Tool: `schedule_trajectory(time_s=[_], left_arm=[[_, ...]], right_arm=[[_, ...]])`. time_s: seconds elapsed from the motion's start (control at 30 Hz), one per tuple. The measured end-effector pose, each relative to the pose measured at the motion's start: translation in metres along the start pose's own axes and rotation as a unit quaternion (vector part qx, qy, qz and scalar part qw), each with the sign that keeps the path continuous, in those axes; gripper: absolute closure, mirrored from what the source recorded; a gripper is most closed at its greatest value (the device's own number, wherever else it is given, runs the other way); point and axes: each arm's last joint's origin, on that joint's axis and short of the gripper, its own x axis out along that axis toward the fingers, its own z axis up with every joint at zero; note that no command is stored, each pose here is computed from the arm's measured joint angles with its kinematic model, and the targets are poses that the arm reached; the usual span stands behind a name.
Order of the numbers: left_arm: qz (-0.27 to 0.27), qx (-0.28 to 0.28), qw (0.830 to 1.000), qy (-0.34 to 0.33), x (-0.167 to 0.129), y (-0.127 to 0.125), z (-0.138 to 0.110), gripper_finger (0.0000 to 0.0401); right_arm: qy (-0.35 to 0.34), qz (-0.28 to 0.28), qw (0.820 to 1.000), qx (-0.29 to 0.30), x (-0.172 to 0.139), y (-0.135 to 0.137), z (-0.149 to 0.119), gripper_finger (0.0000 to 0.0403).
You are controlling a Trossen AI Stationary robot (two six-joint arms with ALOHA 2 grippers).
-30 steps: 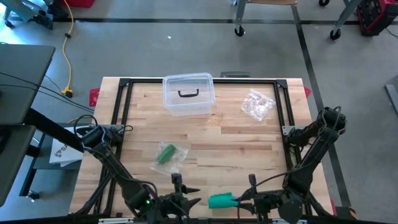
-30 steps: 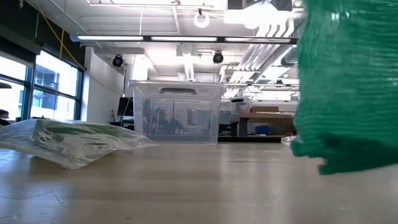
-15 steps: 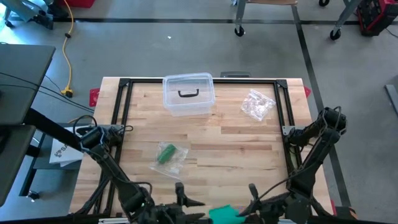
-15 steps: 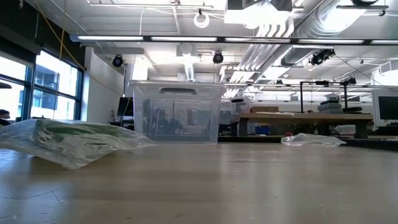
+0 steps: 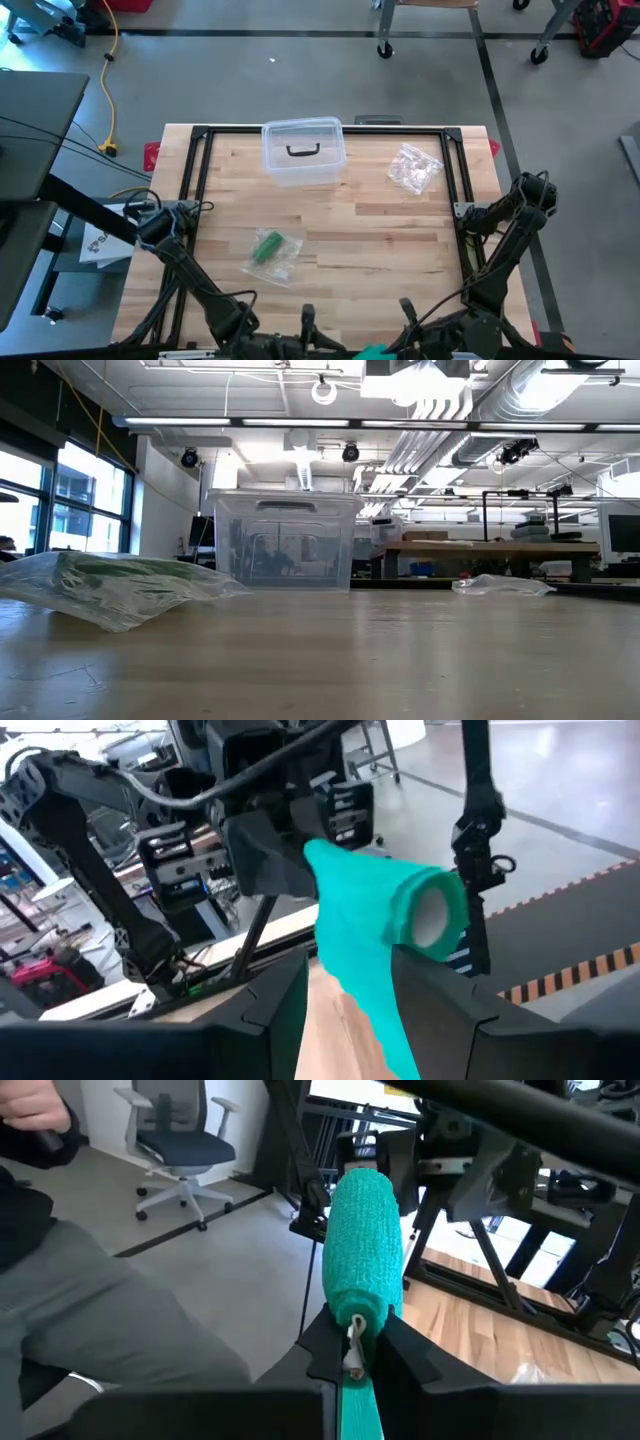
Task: Roll bandage
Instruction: Roll the dark green bandage
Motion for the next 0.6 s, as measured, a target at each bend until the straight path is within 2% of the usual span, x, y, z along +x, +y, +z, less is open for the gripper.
schedule_trajectory(time_s=[0.3, 0.6], left_arm=[[-0.036, -0.024, 0.999, -0.027, 0.0016, 0.0006, 0.0043, 0.0258], [-0.035, -0.053, 0.998, -0.017, 0.0039, 0.0028, 0.0018, 0.0258]], right_arm=[[0.0, 0.001, 1.0, 0.0, 0.0, 0.0001, 0.0, 0.0381], [0.007, -0.009, 1.0, 0.004, 0.0, -0.0004, -0.0014, 0.0381]])
